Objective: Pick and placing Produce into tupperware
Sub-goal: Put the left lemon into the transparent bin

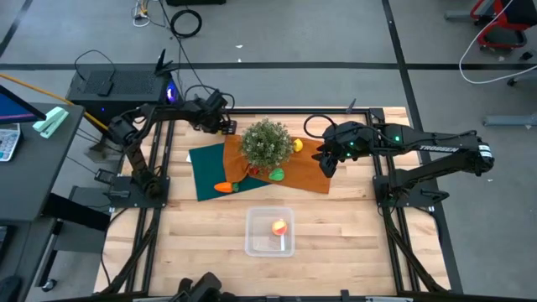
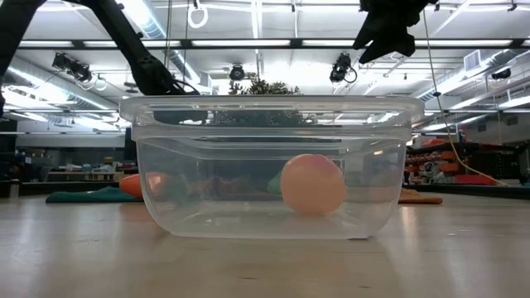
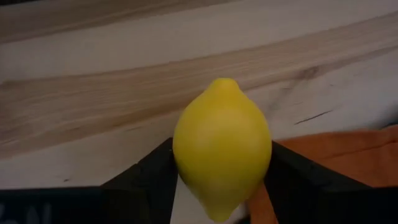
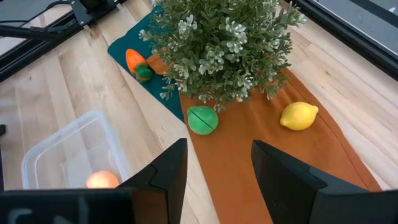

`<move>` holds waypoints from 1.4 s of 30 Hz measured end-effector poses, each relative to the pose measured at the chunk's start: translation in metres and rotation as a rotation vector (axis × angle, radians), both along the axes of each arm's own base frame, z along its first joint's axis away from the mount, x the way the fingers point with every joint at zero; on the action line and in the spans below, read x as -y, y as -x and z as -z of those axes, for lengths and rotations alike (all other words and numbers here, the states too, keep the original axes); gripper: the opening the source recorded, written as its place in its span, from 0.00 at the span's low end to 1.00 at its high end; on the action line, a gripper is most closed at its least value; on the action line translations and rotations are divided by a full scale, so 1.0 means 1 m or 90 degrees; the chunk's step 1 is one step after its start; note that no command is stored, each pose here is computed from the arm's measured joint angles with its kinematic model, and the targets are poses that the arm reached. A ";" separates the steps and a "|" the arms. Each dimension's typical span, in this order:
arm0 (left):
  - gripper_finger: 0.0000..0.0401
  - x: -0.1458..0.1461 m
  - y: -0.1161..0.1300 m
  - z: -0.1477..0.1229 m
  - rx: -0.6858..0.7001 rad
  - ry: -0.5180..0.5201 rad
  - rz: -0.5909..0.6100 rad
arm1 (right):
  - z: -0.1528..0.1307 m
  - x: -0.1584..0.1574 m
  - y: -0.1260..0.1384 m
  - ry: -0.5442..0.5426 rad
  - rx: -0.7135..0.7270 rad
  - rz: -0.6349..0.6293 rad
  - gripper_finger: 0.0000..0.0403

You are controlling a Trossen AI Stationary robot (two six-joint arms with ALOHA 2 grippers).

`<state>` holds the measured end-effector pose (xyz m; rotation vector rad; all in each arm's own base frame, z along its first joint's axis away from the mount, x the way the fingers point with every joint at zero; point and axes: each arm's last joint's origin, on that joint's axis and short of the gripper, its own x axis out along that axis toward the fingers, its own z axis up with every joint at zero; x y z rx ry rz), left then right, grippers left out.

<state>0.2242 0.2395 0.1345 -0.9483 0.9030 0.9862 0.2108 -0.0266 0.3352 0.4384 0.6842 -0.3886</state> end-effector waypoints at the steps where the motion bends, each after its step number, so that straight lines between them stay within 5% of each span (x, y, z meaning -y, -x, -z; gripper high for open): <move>1: 0.51 -0.001 -0.001 -0.001 0.005 0.000 0.007 | 0.000 0.000 0.000 0.000 0.000 0.000 0.36; 9: 0.51 -0.016 -0.019 -0.030 0.073 -0.028 0.049 | 0.000 0.000 0.000 0.000 0.000 0.000 0.36; 23: 0.51 -0.040 -0.042 -0.136 0.092 -0.121 0.153 | 0.000 0.000 0.000 -0.002 0.000 0.001 0.36; 33: 0.51 -0.033 -0.045 -0.184 0.137 -0.095 0.237 | 0.000 0.000 0.000 0.000 0.000 0.003 0.36; 42: 0.51 0.004 -0.063 -0.236 0.136 -0.119 0.342 | 0.000 0.000 0.000 0.001 -0.003 0.004 0.36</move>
